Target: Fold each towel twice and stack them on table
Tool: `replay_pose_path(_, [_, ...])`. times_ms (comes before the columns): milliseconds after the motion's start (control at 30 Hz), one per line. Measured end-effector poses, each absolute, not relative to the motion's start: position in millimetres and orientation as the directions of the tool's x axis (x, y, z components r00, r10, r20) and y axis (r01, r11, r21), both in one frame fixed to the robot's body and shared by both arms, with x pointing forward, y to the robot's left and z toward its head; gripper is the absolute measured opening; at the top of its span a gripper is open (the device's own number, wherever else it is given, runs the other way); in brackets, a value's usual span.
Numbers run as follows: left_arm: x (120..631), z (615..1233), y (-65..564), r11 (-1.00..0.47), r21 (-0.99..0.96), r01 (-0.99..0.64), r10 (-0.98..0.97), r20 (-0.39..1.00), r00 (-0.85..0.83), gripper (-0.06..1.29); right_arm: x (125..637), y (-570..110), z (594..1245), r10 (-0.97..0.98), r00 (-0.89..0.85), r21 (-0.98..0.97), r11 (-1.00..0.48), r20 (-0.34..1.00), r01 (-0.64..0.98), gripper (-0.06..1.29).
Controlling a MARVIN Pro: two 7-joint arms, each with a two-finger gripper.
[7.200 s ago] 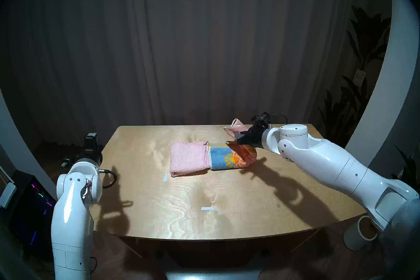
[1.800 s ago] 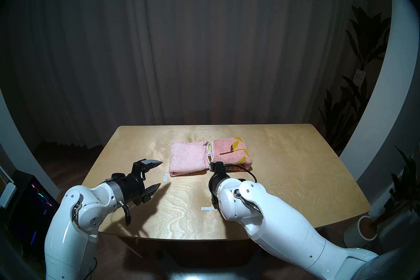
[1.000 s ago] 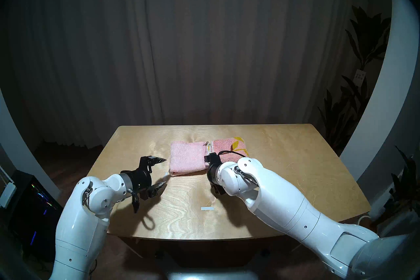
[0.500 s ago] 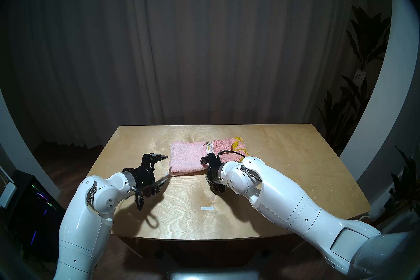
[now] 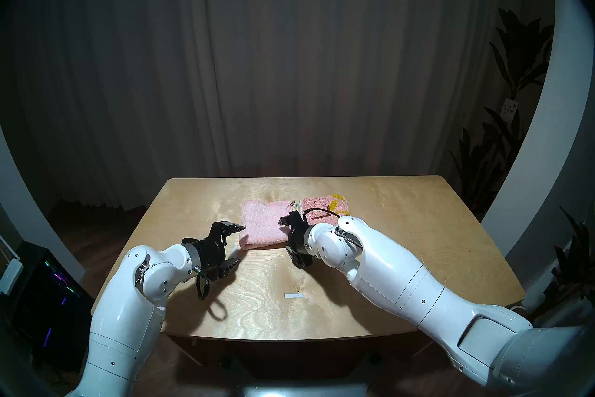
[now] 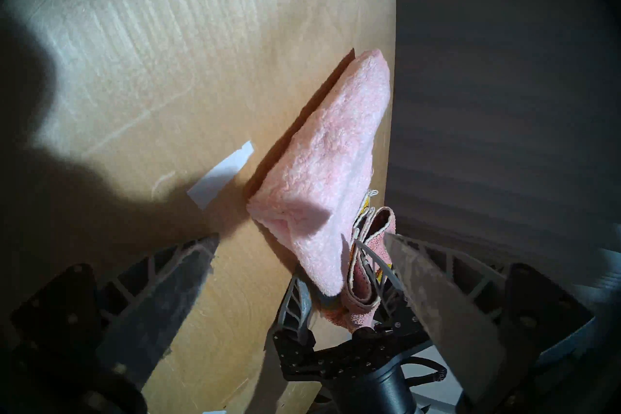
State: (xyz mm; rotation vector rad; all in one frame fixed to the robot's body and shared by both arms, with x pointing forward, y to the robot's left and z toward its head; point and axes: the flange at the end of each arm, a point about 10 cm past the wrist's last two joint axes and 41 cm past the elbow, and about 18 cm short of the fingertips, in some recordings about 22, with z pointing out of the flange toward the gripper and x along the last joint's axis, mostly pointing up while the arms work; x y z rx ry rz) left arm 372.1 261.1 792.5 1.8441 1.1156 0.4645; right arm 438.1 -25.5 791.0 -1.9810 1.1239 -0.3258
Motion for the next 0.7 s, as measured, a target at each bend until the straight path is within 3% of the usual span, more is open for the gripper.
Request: replay_pose_path(700, [399, 789, 266, -0.232, 0.855, 0.463, 0.824, -0.080, 0.560, 1.22, 455, -10, 791, -0.802, 0.573, -0.754, -0.271, -0.167, -0.599, 1.11])
